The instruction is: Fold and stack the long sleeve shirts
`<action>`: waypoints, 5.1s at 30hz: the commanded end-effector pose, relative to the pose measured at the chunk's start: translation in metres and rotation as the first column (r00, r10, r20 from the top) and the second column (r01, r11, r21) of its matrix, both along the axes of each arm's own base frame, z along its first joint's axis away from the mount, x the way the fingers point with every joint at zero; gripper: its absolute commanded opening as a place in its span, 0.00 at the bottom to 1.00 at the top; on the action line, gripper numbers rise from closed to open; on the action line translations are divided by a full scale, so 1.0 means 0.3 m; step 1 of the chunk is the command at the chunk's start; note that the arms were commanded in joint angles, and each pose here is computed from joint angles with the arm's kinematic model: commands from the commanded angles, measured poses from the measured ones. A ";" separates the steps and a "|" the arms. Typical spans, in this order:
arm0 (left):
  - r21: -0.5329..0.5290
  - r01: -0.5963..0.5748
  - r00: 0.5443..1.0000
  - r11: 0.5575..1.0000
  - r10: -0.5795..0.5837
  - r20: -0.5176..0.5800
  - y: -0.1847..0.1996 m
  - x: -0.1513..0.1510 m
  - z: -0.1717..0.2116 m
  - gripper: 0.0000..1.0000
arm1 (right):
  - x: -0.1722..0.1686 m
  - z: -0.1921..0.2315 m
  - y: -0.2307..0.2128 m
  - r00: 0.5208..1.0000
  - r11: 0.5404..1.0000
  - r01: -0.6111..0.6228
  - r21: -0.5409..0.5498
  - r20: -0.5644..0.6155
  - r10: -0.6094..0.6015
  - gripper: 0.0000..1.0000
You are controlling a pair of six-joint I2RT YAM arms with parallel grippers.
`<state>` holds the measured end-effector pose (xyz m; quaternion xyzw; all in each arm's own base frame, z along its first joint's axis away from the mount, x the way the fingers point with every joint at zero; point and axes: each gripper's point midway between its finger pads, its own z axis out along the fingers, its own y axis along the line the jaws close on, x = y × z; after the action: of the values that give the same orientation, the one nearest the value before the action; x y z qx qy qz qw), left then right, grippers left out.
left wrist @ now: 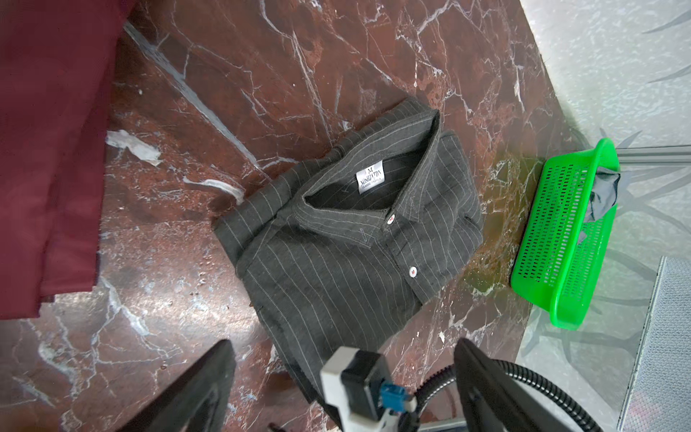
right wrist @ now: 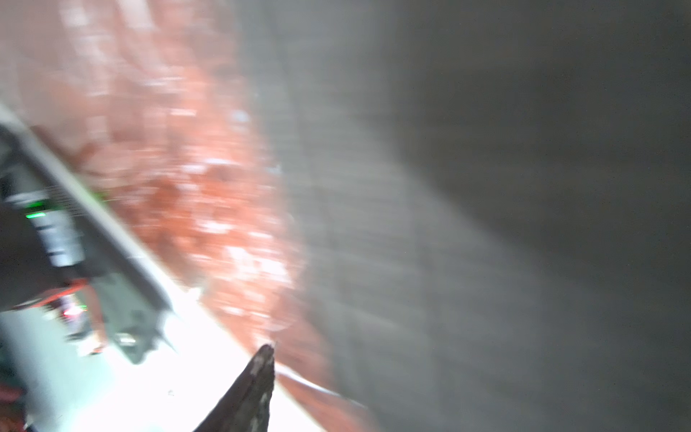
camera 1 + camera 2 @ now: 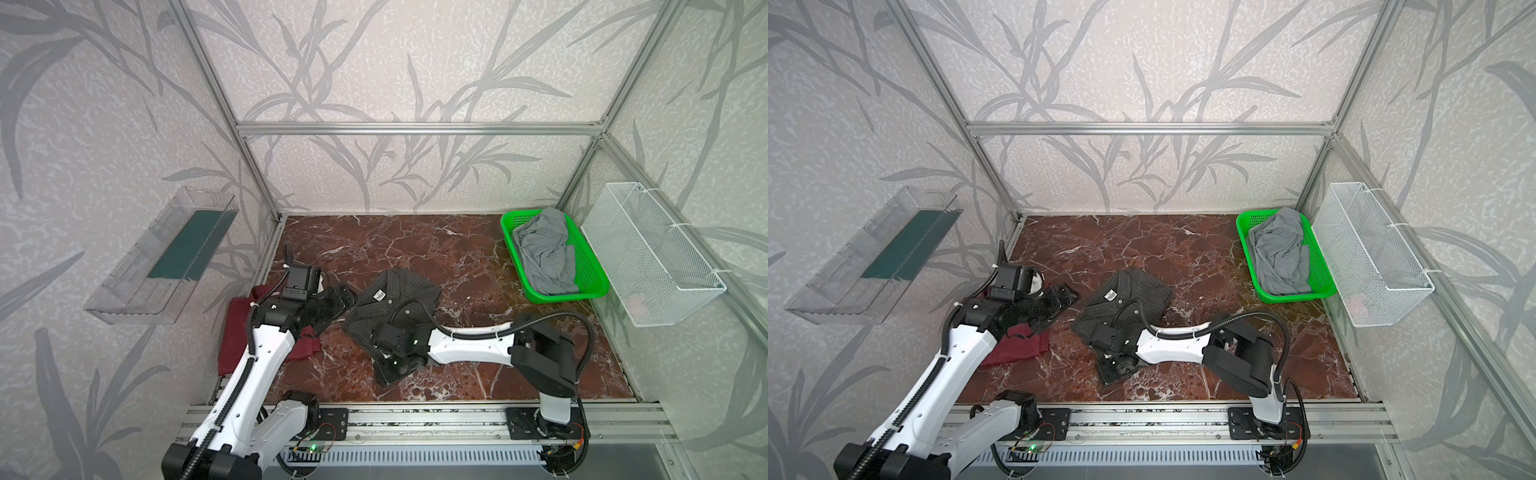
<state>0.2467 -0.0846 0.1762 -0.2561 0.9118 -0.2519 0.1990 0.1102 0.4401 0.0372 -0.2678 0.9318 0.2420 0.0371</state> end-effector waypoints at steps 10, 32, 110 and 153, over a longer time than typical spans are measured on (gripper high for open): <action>-0.073 0.026 0.993 0.997 -0.034 -0.115 -0.037 -0.136 -0.149 0.89 | 0.344 0.340 -0.321 0.946 0.996 0.040 -0.076 0.325 -0.013 0.52; 0.015 0.081 0.983 0.997 -0.078 -0.164 -0.145 -0.163 -0.334 0.75 | 0.470 -0.091 -0.482 0.960 0.934 0.281 -0.222 0.049 -0.277 0.21; 0.425 -0.357 0.929 0.832 0.364 0.068 0.503 -0.010 0.119 0.00 | 0.326 0.473 0.402 0.986 0.896 -0.075 0.438 0.168 0.001 0.00; 0.298 -0.617 0.786 0.728 0.587 0.194 0.731 0.050 0.010 0.99 | 0.444 0.158 0.802 0.935 0.878 0.062 0.475 0.281 -0.218 0.00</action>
<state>0.2562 0.1425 0.1662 -0.5078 0.8001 -0.0070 0.3193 0.2329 0.6747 0.0768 -0.2463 0.8492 0.3892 0.2584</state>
